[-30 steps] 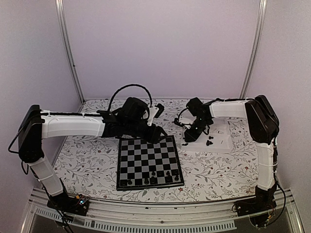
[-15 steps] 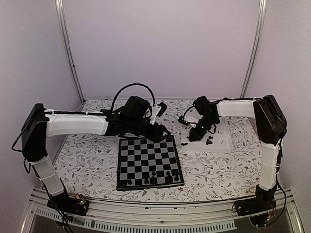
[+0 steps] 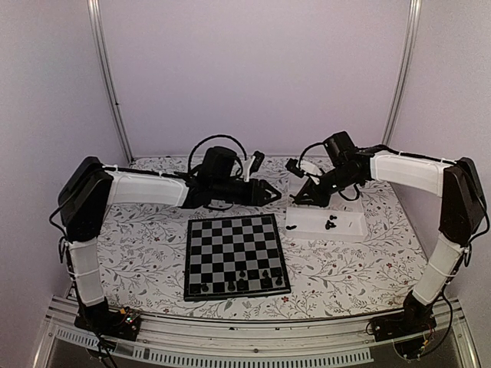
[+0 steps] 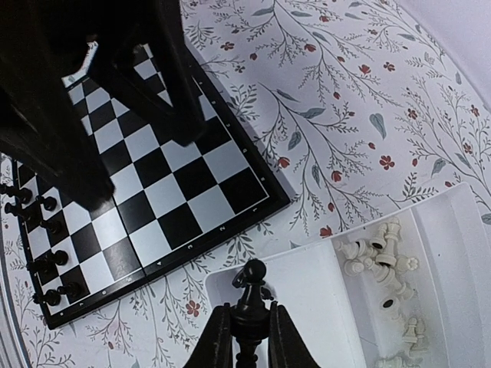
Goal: Set up the chess pieces on the board
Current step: Pick up the chess piece from the storage box.
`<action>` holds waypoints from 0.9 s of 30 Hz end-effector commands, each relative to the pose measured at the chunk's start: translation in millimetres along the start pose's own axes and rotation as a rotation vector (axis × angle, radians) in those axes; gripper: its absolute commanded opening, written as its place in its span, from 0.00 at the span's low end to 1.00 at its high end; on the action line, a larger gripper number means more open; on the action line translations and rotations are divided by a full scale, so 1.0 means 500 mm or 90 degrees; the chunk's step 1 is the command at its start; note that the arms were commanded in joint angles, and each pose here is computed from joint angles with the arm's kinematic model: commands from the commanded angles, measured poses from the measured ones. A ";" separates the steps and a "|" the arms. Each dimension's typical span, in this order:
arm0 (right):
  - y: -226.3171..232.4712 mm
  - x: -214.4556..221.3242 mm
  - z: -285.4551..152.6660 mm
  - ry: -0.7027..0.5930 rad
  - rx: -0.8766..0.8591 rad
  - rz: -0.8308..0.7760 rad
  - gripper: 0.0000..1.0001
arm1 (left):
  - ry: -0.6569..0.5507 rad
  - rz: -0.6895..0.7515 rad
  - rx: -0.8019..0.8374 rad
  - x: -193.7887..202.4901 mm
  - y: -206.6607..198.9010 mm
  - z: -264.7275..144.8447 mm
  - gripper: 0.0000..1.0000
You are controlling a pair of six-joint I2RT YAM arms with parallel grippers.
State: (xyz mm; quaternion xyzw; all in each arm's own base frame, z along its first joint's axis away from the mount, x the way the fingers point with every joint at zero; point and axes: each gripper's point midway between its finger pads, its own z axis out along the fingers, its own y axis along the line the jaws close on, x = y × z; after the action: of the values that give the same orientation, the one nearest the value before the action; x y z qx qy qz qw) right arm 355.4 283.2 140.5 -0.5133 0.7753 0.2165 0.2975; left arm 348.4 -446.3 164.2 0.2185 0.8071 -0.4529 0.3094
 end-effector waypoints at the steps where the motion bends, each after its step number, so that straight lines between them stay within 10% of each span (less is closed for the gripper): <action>1: 0.029 -0.035 -0.021 -0.049 -0.030 -0.043 0.05 | -0.025 -0.046 0.100 -0.037 -0.039 0.030 0.52; 27: 0.058 -0.034 -0.014 -0.039 -0.051 -0.059 0.06 | -0.001 -0.118 0.204 -0.008 -0.050 0.092 0.10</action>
State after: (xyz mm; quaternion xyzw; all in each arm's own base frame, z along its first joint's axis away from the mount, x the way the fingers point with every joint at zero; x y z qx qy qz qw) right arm 335.0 300.6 149.5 -0.5504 0.7371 0.2528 0.2996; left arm 349.4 -491.9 156.5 0.1783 0.7580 -0.5844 0.2284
